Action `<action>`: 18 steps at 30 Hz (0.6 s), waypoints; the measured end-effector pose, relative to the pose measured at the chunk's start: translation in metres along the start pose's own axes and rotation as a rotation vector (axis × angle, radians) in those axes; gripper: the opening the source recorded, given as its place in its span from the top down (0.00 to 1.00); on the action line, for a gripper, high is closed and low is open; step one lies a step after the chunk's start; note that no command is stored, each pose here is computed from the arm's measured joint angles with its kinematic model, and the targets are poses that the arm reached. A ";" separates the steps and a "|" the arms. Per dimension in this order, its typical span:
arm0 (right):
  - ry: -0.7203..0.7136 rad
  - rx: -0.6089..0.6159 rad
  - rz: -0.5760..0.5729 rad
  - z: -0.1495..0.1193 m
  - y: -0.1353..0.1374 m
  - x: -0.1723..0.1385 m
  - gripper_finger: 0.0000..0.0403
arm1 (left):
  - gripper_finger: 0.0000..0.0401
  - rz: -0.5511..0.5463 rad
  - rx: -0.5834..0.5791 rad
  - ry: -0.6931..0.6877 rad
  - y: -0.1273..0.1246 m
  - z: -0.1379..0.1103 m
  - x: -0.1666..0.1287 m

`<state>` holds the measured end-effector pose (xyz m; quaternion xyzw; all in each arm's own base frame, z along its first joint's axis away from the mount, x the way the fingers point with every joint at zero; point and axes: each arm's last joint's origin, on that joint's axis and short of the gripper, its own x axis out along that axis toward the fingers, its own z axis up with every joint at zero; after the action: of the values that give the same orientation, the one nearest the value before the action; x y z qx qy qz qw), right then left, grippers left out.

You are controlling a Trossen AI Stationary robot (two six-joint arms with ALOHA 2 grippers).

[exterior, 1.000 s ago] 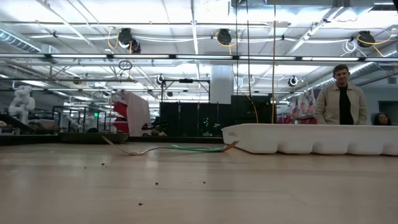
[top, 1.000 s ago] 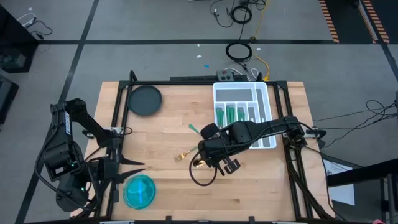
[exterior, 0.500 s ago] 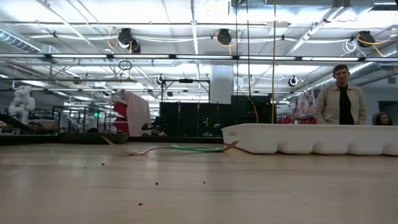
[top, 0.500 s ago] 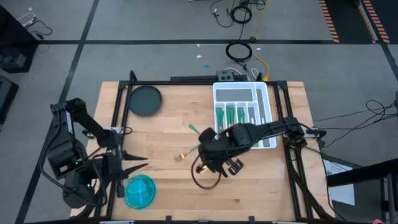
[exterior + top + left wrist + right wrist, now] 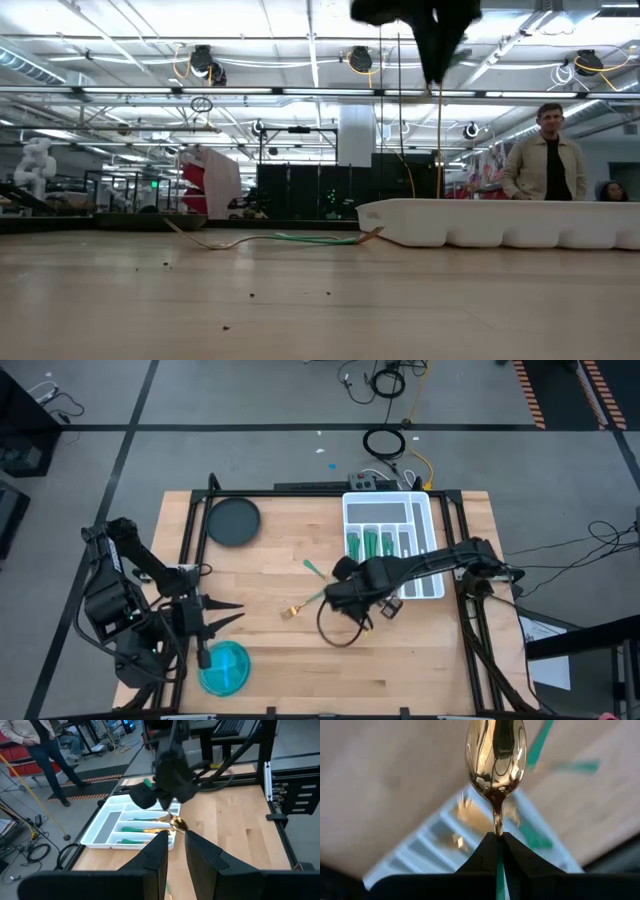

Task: Sort silverware
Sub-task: Put the green spoon into the left slot of the white silverware tray

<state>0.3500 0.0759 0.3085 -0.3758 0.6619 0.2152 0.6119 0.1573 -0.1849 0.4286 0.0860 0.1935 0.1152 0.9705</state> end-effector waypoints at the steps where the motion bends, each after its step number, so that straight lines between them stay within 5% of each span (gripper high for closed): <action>1: 0.041 -0.014 -0.002 -0.006 0.001 0.006 1.00 | 0.81 0.003 -0.001 0.001 0.000 0.000 0.001; 9: 0.344 -0.240 -0.053 -0.045 0.008 0.047 1.00 | 0.81 0.035 0.008 0.014 0.005 0.001 0.007; 18: 0.250 -0.334 -0.132 -0.053 -0.001 0.053 1.00 | 0.81 0.075 -0.001 0.023 0.010 0.002 0.015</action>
<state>0.3179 0.0236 0.2654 -0.5382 0.6617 0.2333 0.4670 0.1693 -0.1718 0.4275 0.0912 0.2012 0.1527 0.9633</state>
